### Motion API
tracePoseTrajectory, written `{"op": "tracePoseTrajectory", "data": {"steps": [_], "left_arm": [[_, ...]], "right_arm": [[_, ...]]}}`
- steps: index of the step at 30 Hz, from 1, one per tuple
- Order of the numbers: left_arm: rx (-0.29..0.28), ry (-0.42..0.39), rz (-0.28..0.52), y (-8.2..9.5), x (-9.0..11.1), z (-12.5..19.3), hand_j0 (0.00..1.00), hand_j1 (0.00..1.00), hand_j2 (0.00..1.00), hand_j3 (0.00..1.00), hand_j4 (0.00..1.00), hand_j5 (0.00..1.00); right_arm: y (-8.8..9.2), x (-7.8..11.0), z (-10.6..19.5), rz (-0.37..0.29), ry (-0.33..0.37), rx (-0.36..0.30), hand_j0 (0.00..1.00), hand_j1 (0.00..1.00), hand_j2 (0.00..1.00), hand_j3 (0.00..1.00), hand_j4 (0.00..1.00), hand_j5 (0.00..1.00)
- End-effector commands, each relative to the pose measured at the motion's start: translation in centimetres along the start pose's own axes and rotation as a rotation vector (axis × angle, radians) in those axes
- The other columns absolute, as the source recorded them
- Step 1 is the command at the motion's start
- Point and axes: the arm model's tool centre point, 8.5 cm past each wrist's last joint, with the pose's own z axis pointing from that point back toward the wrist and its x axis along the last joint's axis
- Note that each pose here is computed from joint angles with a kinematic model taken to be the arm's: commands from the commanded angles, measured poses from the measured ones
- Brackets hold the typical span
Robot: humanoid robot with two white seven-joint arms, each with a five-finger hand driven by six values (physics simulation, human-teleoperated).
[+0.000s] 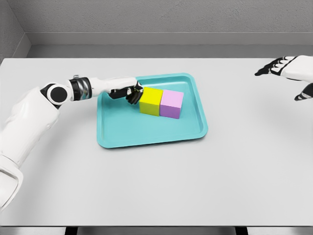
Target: Push two cubes
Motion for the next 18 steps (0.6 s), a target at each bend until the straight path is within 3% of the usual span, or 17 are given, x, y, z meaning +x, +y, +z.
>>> {"op": "tracePoseTrajectory", "data": {"steps": [1,7,13,18], "left_arm": [[0.006,-0.007,0.005,0.1,0.2,-0.1,0.06,0.06,0.06,0.06,0.06,0.06],[0.007,-0.013,0.006,0.1,0.4,-0.4,0.06,0.06,0.06,0.06,0.06,0.06],[0.028,0.042,0.043,0.1,-1.6,1.2,0.06,0.06,0.06,0.06,0.06,0.06],[-0.006,0.061,0.026,-0.6,-1.7,0.6,0.06,0.06,0.06,0.06,0.06,0.06]], "right_arm": [[0.0,0.0,0.1,-0.003,-0.001,0.001,1.00,1.00,1.00,1.00,1.00,1.00],[0.3,0.1,0.0,-0.006,-0.003,0.005,1.00,1.00,1.00,1.00,1.00,1.00],[0.6,0.2,-0.2,-0.011,-0.007,0.011,1.00,1.00,1.00,1.00,1.00,1.00],[1.2,0.2,-0.2,-0.019,-0.008,0.021,1.00,1.00,1.00,1.00,1.00,1.00]]}}
